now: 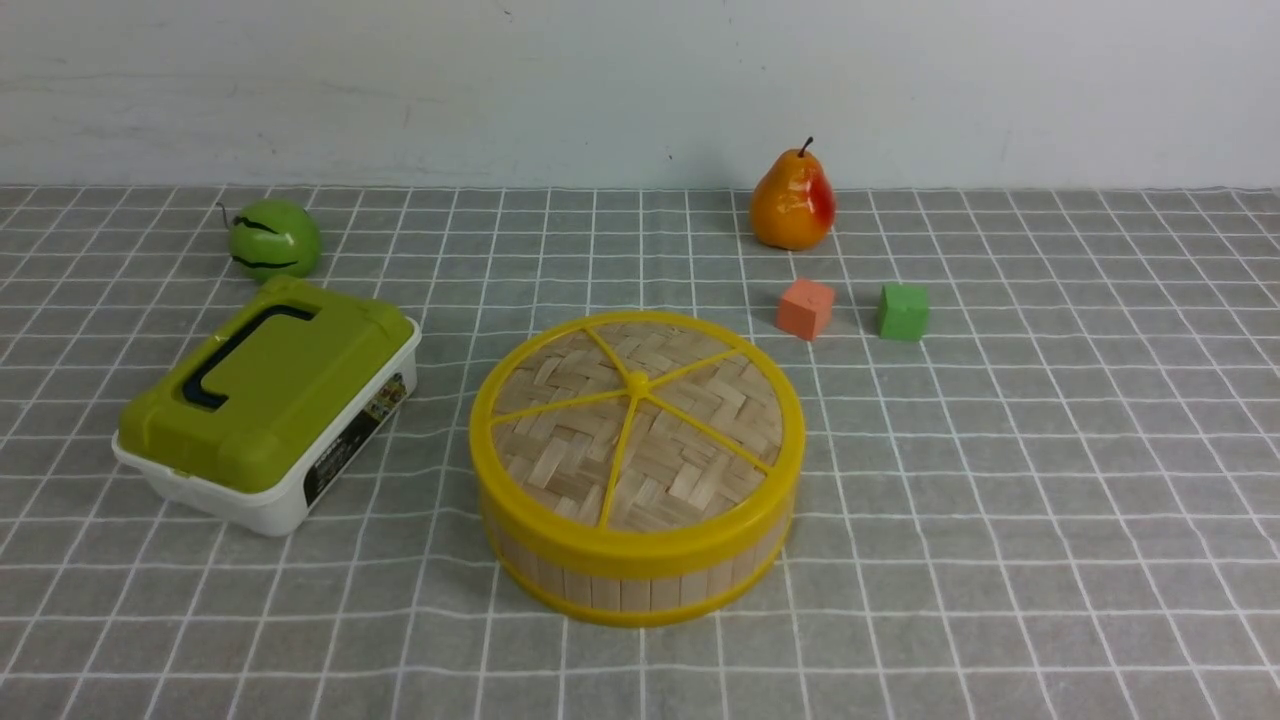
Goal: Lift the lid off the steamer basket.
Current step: Use the right arm to lift the lid of the steamer
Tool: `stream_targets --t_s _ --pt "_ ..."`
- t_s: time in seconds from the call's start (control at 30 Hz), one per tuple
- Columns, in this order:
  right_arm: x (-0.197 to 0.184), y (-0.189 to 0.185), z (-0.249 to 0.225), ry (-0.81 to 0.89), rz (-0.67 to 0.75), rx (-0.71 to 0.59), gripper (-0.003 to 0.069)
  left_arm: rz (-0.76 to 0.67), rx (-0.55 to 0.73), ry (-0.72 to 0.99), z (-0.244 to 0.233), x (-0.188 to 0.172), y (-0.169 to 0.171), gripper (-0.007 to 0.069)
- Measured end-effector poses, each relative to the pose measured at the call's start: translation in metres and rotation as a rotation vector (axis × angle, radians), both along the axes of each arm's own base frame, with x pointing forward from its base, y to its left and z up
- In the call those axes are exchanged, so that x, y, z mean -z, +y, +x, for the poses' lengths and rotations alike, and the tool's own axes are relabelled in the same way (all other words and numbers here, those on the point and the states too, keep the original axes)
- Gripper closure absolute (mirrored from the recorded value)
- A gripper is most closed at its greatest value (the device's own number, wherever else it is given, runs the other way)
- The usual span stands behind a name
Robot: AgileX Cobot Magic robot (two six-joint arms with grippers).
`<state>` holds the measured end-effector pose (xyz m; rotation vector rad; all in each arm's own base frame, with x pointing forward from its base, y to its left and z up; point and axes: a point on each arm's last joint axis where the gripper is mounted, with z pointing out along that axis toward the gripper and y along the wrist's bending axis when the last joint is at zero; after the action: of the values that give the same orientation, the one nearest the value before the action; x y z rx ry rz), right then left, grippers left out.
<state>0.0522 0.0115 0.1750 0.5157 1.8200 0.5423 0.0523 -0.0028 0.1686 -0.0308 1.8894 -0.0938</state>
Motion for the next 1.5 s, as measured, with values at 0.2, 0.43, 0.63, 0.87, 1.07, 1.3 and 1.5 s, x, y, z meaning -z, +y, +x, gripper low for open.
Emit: stream_targets --t_s 0.2,0.43,0.63,0.87,1.07,1.3,1.5 --pt "-0.005 0.012 0.000 0.052 0.664 0.037 0.0417 0.000 0.000 0.000 0.000 0.000 0.000 0.0386" --pt "-0.001 0.011 -0.001 0.052 0.468 0.005 0.0417 0.000 0.000 0.000 0.000 0.000 0.000 0.0386" --pt "-0.020 0.015 -0.006 0.020 0.215 -0.117 0.0449 0.000 0.000 0.000 0.000 0.000 0.000 0.0386" --pt "-0.146 0.020 0.008 0.104 -0.335 -0.389 0.0672 0.000 0.000 0.000 0.000 0.000 0.000 0.0386" --pt "-0.215 0.024 0.056 0.252 -0.490 -0.624 0.0669 0.000 0.000 0.000 0.000 0.000 0.000 0.0386" --pt "-0.255 0.027 0.140 0.298 -0.511 -0.727 0.0659 0.000 0.000 0.000 0.000 0.000 0.000 0.0386" --pt "-0.248 0.077 0.194 0.373 -0.657 -0.884 0.0659 0.000 0.000 0.000 0.000 0.000 0.000 0.0386"
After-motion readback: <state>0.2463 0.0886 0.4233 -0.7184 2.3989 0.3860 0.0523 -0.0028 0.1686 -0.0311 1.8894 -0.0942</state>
